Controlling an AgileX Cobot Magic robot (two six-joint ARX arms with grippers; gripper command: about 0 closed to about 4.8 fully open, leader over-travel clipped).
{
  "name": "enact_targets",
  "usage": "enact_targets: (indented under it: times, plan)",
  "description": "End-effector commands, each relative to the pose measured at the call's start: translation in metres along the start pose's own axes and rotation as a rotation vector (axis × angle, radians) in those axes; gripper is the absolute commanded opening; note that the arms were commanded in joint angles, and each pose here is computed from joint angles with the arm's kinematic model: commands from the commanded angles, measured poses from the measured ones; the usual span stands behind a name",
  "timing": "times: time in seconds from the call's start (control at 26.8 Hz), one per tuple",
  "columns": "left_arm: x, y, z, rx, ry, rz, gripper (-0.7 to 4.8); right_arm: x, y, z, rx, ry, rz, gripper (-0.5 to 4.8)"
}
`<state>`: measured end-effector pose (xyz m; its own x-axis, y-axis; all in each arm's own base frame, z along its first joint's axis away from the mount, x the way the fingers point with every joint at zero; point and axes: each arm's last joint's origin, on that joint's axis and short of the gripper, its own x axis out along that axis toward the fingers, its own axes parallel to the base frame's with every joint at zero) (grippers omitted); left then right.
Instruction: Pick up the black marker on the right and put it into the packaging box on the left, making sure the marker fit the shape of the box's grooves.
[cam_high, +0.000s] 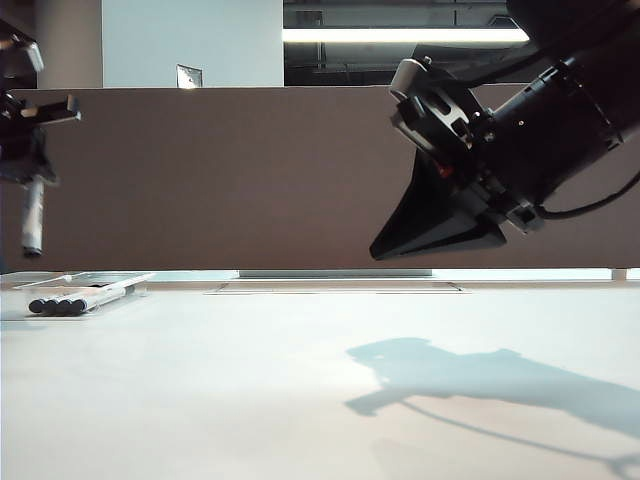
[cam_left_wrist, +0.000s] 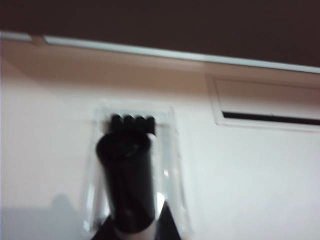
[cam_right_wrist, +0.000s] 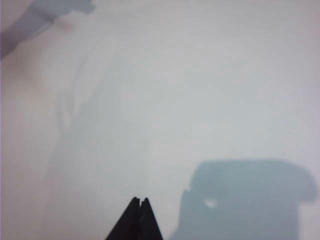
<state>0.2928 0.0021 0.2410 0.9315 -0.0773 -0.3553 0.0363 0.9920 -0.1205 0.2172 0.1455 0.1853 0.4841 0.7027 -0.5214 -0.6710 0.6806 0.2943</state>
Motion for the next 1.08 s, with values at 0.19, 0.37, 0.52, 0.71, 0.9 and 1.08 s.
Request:
enact_targets:
  times: [0.19,0.37,0.52,0.71,0.9,1.08]
  plan:
    - [0.025,0.004,0.027,0.046,-0.044,0.006,-0.06,-0.001,0.001,0.001,-0.098,-0.006,-0.033,-0.05]
    - [0.049,0.005,0.036,0.060,0.002,0.009,-0.06,-0.001,0.000,0.001,-0.117,-0.007,-0.059,-0.06]
    - [0.068,0.007,0.039,0.074,0.043,0.011,-0.06,-0.001,0.000,0.001,-0.117,-0.007,-0.055,-0.05]
    - [0.084,0.007,0.035,0.078,0.067,0.007,-0.06,-0.001,0.001,0.002,-0.120,-0.014,-0.056,-0.06]
    - [0.097,0.004,0.029,0.082,0.093,-0.004,-0.06,-0.001,0.001,0.004,-0.126,-0.034,-0.054,-0.06]
    - [0.110,-0.006,0.025,0.101,0.103,-0.029,-0.06,-0.001,0.001,0.005,-0.128,-0.041,-0.053,-0.06]
